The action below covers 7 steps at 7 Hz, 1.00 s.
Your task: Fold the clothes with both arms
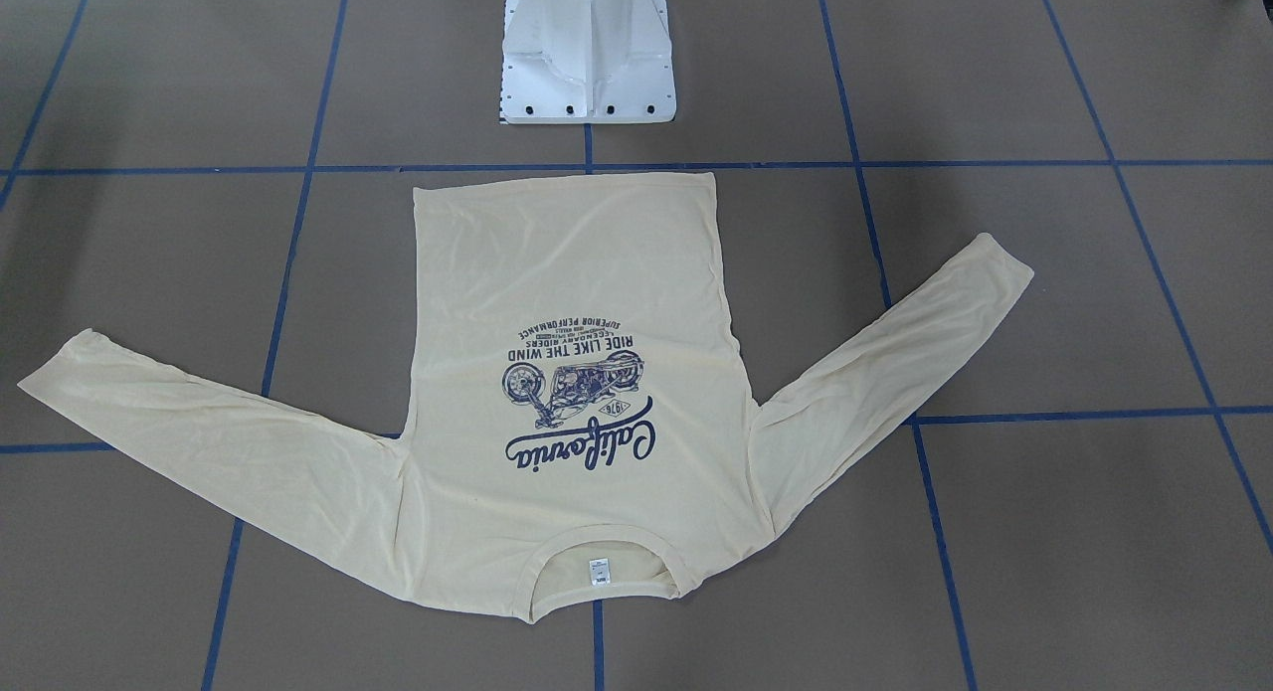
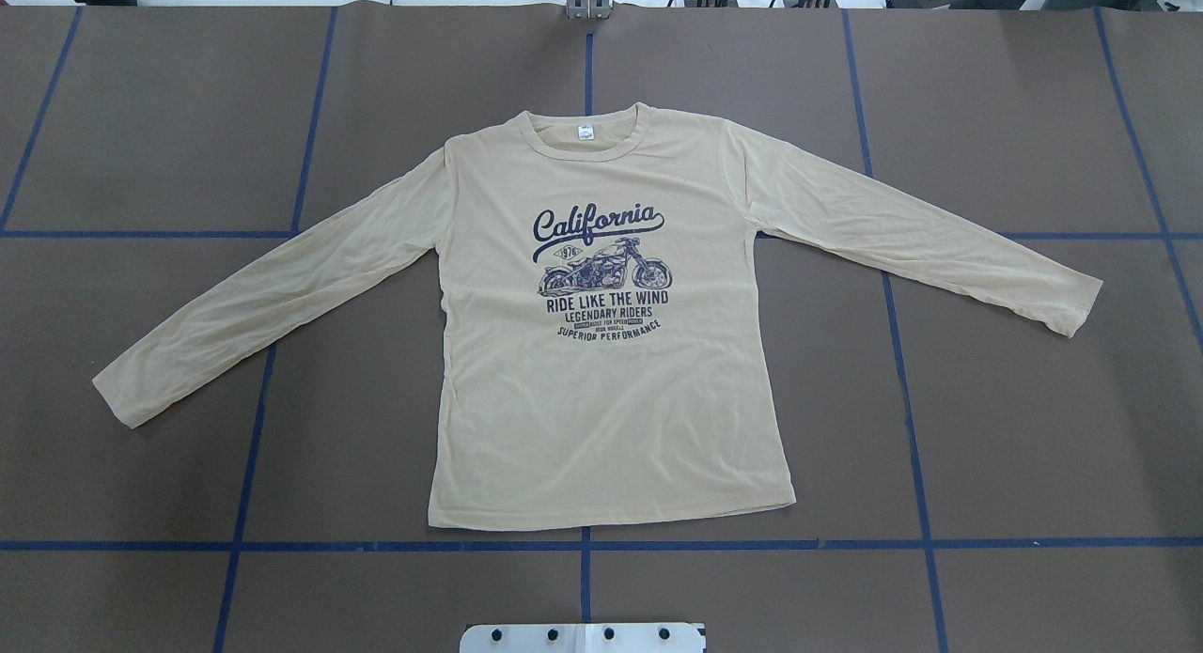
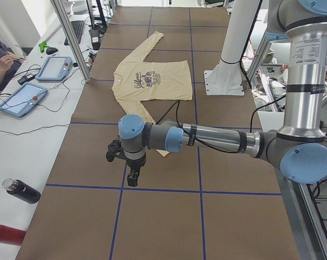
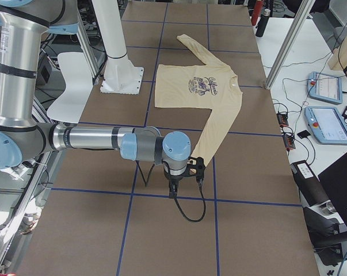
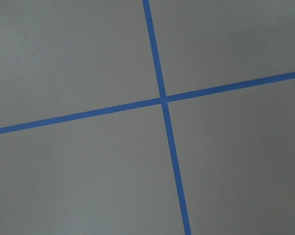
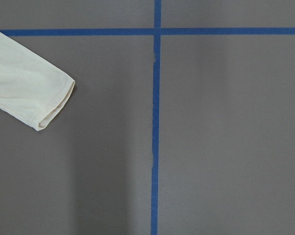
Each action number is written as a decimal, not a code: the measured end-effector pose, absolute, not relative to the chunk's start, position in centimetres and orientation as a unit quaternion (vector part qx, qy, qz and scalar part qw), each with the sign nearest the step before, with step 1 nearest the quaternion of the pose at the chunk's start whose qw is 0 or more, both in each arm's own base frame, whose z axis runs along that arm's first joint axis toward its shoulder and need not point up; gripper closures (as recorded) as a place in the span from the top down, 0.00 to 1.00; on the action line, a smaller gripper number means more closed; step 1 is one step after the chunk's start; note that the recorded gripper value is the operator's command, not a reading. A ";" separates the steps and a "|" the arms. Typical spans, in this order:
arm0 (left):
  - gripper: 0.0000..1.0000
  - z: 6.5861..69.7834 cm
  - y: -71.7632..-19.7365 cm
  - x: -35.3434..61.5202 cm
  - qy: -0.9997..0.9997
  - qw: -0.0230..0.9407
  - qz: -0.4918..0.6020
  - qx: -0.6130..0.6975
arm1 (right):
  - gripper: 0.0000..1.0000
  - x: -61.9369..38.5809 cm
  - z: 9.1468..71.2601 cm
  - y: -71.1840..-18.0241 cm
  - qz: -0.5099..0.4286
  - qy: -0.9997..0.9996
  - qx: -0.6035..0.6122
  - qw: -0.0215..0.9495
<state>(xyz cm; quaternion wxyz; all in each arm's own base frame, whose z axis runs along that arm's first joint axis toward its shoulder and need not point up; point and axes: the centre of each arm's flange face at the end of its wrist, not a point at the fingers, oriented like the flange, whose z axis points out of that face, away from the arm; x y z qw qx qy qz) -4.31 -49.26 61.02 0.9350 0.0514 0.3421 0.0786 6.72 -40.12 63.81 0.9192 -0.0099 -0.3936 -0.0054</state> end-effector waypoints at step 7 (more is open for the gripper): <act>1.00 54.7 -51.9 -3.1 0.402 0.904 0.100 0.102 | 1.00 5.6 60.2 -42.6 -0.044 -0.416 0.058 0.907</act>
